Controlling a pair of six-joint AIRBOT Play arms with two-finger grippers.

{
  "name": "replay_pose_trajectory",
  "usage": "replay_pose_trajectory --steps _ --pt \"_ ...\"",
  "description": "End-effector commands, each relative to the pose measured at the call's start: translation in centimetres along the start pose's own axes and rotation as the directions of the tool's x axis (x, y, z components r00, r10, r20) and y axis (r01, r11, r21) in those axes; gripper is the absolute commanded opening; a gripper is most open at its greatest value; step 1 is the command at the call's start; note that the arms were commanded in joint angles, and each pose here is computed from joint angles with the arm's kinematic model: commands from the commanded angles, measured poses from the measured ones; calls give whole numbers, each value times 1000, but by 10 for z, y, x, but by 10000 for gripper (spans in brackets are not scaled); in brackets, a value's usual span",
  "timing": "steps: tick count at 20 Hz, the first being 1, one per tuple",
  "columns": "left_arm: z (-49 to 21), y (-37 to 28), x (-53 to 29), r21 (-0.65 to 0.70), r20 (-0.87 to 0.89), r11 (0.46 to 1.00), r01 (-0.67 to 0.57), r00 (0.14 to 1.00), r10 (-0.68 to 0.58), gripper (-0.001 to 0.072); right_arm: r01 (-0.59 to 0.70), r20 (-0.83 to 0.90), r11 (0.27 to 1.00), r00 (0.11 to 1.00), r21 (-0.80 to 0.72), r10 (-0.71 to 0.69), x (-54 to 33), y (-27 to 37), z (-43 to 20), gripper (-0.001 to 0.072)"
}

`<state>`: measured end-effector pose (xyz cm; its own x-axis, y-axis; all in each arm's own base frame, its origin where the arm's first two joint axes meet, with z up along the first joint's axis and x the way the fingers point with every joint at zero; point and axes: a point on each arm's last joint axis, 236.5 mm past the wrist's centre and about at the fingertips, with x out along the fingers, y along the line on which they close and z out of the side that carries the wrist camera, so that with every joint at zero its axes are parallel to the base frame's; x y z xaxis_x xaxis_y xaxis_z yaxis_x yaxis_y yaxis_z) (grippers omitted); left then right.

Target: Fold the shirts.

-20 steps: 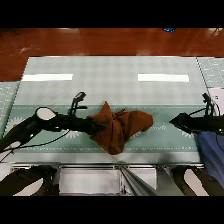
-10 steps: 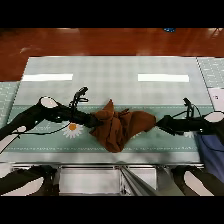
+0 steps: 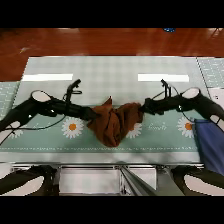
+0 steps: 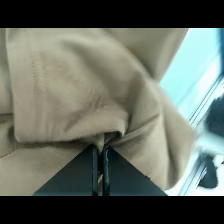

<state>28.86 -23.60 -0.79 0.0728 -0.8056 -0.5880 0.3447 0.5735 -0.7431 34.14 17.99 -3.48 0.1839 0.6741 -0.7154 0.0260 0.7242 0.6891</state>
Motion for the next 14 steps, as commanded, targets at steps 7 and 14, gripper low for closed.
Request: replay_pose_trajectory --steps 7,14 --pt "195 -161 -323 241 795 968 -71 587 -155 18 357 605 787 796 -504 26 -309 217 115 21" --pt "110 -195 -405 54 853 786 -616 437 284 18 603 833 683 554 -411 12 -443 251 7 21"
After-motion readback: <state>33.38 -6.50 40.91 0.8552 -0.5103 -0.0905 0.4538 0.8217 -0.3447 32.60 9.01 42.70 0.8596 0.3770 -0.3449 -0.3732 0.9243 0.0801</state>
